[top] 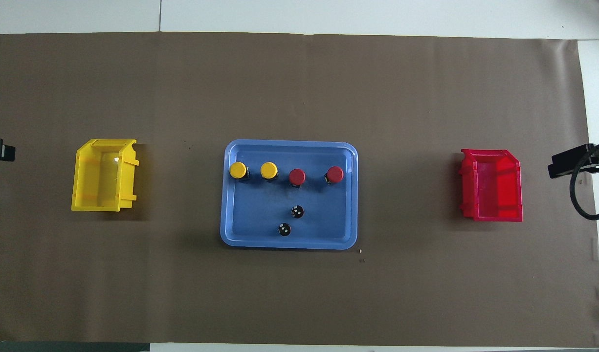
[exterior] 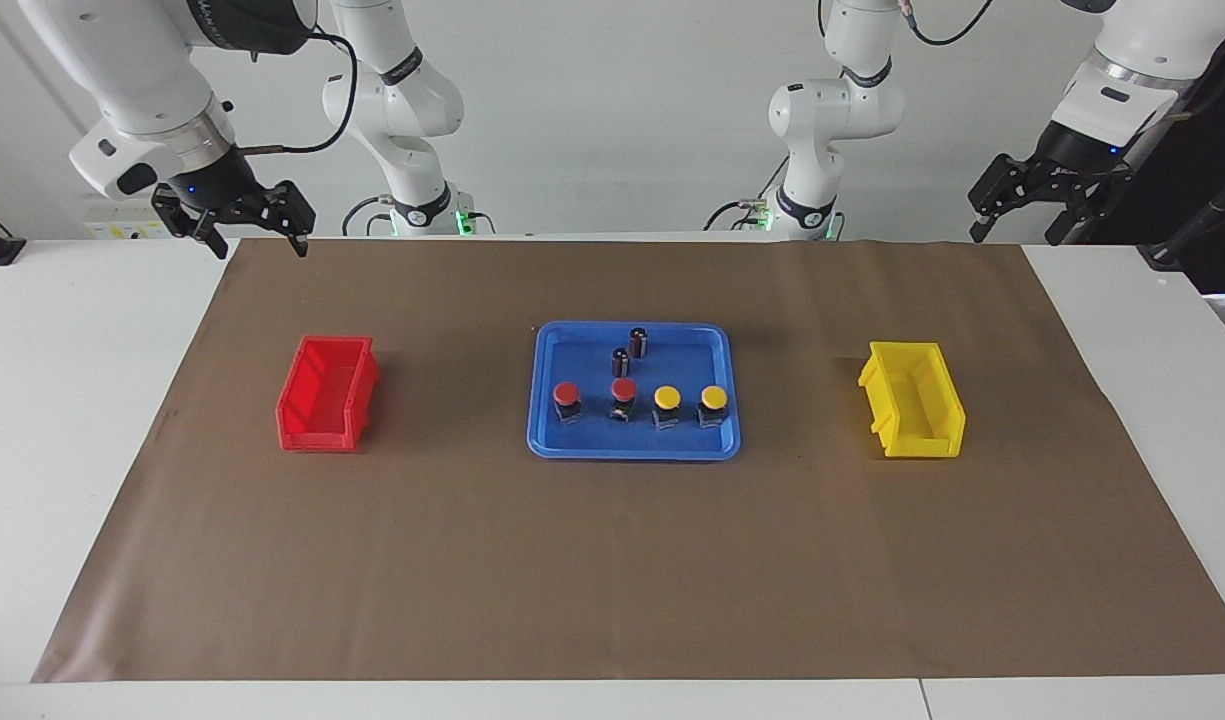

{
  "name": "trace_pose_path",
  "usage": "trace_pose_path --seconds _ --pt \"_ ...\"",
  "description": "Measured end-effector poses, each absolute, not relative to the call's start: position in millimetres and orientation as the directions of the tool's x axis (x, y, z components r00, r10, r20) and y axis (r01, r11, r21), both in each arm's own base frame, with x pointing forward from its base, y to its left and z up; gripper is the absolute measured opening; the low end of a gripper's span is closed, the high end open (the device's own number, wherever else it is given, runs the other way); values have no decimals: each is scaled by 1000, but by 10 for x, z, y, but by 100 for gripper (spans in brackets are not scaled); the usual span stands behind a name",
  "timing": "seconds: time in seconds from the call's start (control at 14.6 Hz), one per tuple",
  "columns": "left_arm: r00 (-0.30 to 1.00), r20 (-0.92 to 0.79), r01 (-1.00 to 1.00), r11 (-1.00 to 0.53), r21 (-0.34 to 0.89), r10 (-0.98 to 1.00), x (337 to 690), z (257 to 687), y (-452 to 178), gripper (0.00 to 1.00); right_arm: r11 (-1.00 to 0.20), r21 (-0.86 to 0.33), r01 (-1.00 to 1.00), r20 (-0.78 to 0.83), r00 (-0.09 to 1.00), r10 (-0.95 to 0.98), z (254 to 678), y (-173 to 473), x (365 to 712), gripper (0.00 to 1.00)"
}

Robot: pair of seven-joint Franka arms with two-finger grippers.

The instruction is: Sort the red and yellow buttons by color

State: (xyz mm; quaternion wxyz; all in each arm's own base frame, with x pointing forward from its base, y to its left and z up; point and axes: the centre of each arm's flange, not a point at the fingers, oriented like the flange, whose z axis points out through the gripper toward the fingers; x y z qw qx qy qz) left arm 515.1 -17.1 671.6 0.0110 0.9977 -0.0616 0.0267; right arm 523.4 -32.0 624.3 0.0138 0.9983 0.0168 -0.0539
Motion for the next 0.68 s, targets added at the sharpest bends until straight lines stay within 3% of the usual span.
trace_pose_path --seconds 0.68 --pt "989 -14 -145 -989 24 -145 5401 6465 -271 100 -999 26 35 -106 994 32 6236 -321 5237 100"
